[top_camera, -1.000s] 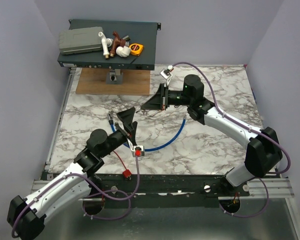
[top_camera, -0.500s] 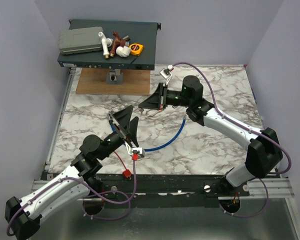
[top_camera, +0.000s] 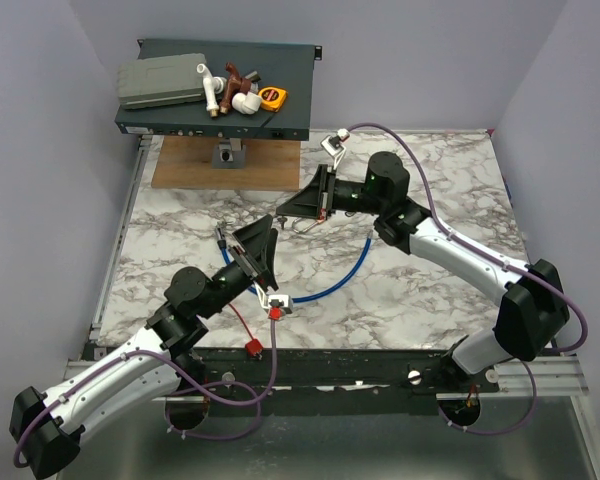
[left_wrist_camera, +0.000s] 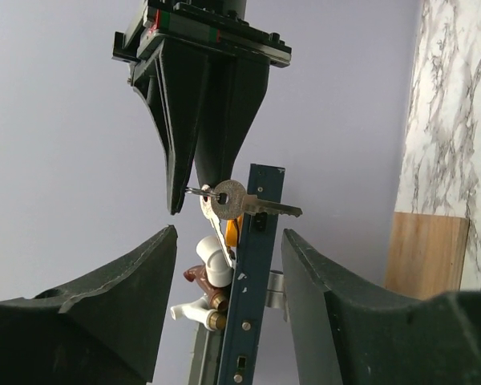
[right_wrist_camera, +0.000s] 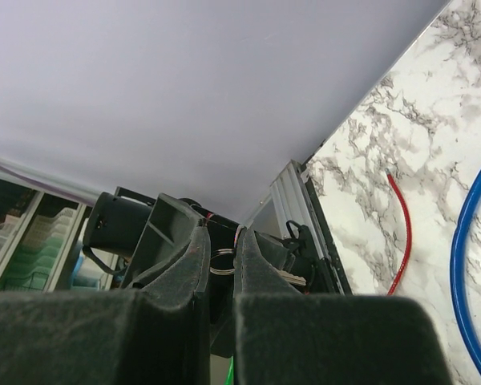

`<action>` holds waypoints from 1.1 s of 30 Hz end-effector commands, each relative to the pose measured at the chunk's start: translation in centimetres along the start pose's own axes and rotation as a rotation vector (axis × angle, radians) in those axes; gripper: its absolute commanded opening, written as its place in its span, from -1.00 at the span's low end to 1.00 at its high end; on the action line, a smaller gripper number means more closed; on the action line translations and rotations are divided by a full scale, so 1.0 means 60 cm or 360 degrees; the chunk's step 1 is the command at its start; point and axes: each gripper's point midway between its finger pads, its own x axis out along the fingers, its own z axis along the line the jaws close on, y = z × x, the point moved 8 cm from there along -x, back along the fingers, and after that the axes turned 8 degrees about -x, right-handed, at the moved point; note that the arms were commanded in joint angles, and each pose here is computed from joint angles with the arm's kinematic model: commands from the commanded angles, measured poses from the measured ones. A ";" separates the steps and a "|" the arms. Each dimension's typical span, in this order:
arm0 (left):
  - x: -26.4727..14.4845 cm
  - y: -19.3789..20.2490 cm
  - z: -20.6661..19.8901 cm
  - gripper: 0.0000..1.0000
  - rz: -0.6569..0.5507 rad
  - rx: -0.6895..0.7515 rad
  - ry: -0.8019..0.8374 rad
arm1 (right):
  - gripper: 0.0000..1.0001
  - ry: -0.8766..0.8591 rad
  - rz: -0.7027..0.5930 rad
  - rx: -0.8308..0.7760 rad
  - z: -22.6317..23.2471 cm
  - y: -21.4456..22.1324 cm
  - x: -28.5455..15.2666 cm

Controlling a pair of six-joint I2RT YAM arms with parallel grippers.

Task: Unlock with the key
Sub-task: Pick up the key from the center of the board.

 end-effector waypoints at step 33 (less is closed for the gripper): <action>0.003 0.000 0.045 -1.00 -0.0009 0.0107 -0.0155 | -0.99 -0.0108 0.0026 -0.0097 0.034 0.010 -0.005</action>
